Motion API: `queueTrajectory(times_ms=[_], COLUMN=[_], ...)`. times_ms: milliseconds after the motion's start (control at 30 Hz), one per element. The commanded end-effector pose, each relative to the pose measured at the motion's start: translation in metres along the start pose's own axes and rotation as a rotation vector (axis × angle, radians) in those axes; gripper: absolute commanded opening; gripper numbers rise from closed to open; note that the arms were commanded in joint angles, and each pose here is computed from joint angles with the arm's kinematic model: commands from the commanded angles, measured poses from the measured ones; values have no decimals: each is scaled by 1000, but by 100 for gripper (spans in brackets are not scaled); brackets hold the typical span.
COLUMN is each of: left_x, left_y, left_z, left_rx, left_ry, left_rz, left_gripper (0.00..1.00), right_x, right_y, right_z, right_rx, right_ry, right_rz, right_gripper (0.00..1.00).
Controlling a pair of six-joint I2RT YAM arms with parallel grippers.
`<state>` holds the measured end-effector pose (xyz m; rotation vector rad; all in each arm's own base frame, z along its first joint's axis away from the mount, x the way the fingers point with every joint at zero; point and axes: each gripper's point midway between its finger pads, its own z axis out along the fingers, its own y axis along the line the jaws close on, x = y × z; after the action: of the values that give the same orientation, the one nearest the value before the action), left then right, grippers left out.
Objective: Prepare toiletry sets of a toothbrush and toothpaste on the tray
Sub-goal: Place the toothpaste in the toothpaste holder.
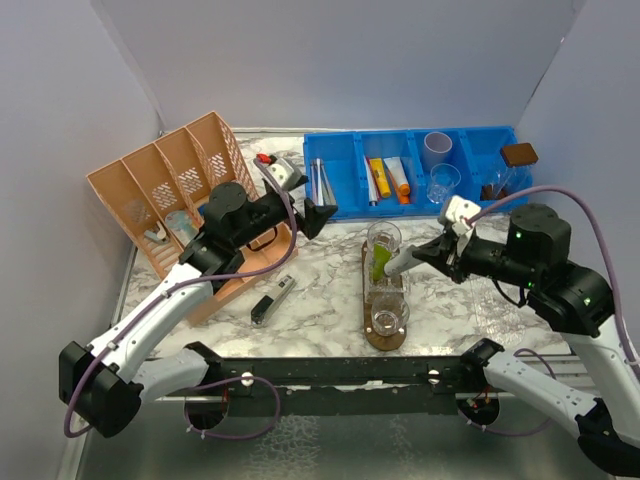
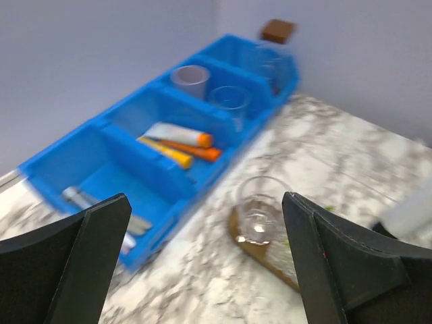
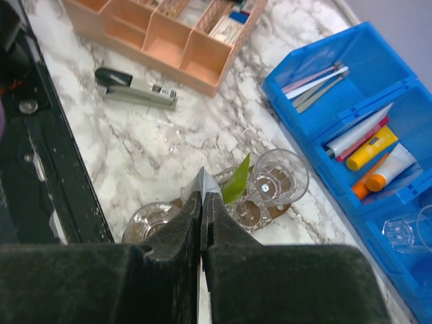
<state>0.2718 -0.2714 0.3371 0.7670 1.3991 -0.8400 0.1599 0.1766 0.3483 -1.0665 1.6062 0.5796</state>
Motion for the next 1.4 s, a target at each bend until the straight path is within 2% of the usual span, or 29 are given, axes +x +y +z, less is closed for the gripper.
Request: queueTrajectory(times_ms=[0, 100, 700, 1367], left_x=[20, 26, 26, 25], left_y=[88, 99, 93, 91], left_z=[-26, -28, -25, -24], left_rx=[-516, -578, -547, -539], left_ry=[94, 134, 119, 115], left_rz=[-2, -10, -33, -43], left_gripper=[99, 99, 99, 99], right_x=[13, 16, 41, 67], right_y=[15, 11, -3, -14], right_z=[9, 16, 57, 73], right_rx=[-119, -110, -106, -67], right_ry=[10, 14, 75, 140], right_rz=[-131, -120, -81, -74], right_gripper=[1, 1, 1, 1])
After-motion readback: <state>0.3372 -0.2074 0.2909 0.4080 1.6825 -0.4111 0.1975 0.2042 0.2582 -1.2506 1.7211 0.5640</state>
